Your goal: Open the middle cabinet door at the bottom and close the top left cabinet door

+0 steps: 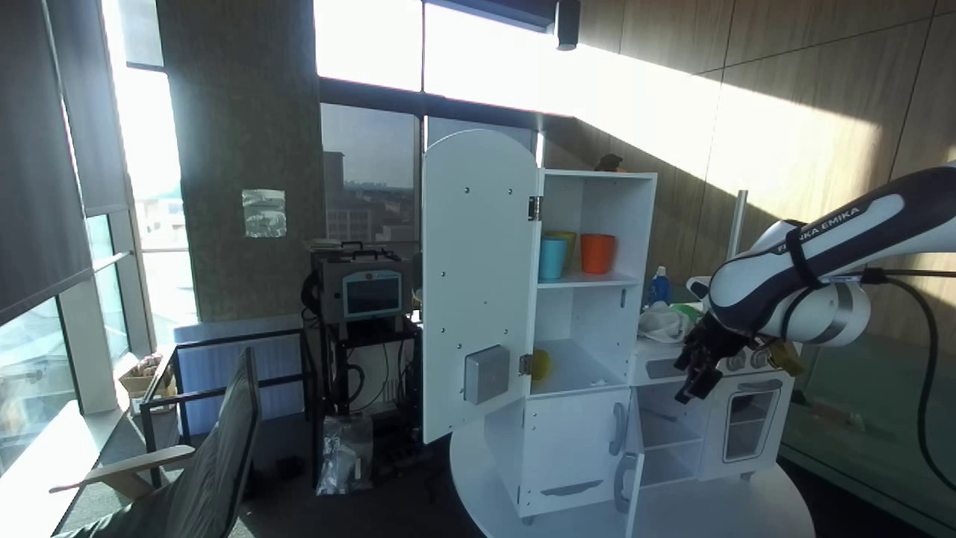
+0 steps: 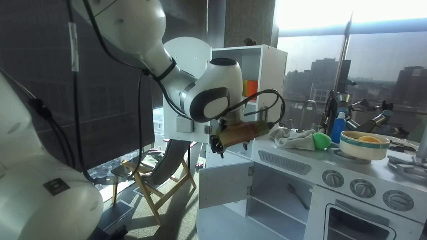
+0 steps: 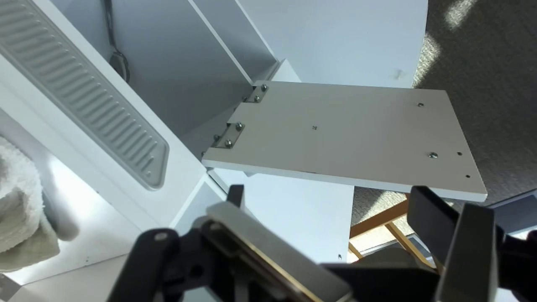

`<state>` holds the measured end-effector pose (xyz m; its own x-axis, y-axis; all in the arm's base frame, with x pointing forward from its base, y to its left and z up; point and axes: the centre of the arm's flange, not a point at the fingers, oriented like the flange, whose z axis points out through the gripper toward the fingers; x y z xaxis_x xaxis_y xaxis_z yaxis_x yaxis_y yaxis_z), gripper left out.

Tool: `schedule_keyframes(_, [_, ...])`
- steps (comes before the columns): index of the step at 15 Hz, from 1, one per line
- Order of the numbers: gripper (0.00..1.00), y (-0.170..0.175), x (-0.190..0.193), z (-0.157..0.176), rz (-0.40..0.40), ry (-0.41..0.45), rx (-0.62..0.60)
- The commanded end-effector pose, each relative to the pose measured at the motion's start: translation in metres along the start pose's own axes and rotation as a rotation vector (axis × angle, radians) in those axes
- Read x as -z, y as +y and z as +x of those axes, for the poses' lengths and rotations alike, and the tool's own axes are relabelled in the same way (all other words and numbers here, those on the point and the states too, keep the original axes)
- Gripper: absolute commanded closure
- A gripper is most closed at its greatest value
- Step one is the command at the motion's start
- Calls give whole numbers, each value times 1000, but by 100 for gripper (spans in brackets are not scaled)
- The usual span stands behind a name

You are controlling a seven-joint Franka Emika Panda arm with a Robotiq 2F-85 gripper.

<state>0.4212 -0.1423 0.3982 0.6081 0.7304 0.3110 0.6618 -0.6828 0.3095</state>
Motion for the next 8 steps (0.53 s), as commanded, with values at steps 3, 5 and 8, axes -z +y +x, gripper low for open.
schedule_keyframes(3, [0,0,0,0,0,0,0])
schedule_keyframes(5, [0,0,0,0,0,0,1])
schedule_keyframes(8, [0,-15,15,11,-2,43,40])
